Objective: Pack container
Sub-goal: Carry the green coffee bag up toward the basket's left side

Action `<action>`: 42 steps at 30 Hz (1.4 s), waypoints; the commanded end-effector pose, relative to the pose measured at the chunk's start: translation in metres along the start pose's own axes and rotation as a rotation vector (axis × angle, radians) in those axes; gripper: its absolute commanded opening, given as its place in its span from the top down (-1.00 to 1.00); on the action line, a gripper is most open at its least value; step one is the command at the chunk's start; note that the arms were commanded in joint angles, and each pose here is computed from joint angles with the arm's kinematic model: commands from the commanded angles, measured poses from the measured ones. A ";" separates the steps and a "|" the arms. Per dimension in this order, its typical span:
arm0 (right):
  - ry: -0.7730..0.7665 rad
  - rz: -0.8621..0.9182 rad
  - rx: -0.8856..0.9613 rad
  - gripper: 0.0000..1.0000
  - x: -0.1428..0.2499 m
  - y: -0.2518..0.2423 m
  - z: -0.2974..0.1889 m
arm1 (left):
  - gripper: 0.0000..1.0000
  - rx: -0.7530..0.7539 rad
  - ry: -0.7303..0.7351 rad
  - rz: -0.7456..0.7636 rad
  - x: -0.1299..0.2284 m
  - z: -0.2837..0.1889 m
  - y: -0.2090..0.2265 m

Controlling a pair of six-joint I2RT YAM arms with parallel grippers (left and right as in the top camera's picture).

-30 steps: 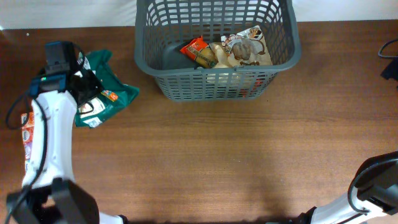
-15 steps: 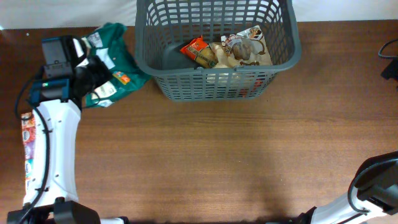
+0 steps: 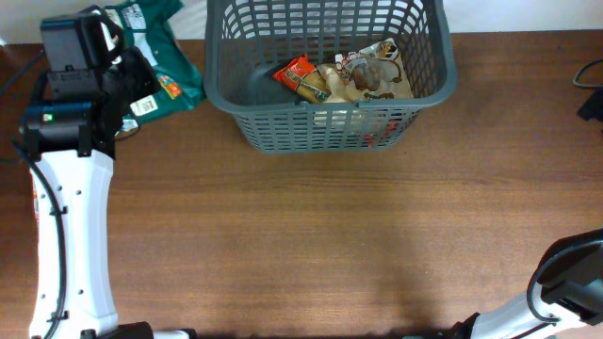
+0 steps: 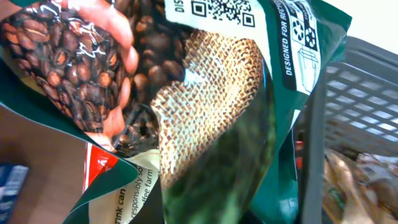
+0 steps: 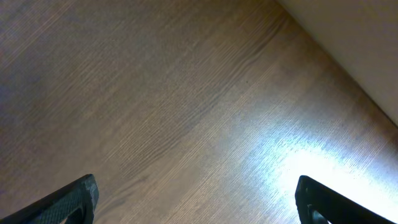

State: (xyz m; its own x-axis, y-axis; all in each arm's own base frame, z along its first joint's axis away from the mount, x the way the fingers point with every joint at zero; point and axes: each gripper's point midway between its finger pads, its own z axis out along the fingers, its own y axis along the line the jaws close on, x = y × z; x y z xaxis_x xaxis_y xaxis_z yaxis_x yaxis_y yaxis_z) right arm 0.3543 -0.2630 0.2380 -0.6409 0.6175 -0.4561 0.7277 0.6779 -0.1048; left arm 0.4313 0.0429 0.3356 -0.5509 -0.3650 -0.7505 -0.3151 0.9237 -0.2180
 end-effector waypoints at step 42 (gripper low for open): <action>-0.013 0.010 -0.004 -0.98 -0.001 0.000 -0.005 | 0.97 -0.272 -0.201 0.163 -0.047 -0.106 0.016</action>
State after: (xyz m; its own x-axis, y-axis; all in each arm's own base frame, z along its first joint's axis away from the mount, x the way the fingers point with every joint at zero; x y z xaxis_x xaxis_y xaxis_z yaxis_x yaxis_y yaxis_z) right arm 0.3543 -0.2629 0.2379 -0.6409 0.6175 -0.4560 0.7276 0.6780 -0.1044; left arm 0.3871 0.0527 0.3898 -0.5657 -0.1784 -0.8051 -0.3989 0.9137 0.0778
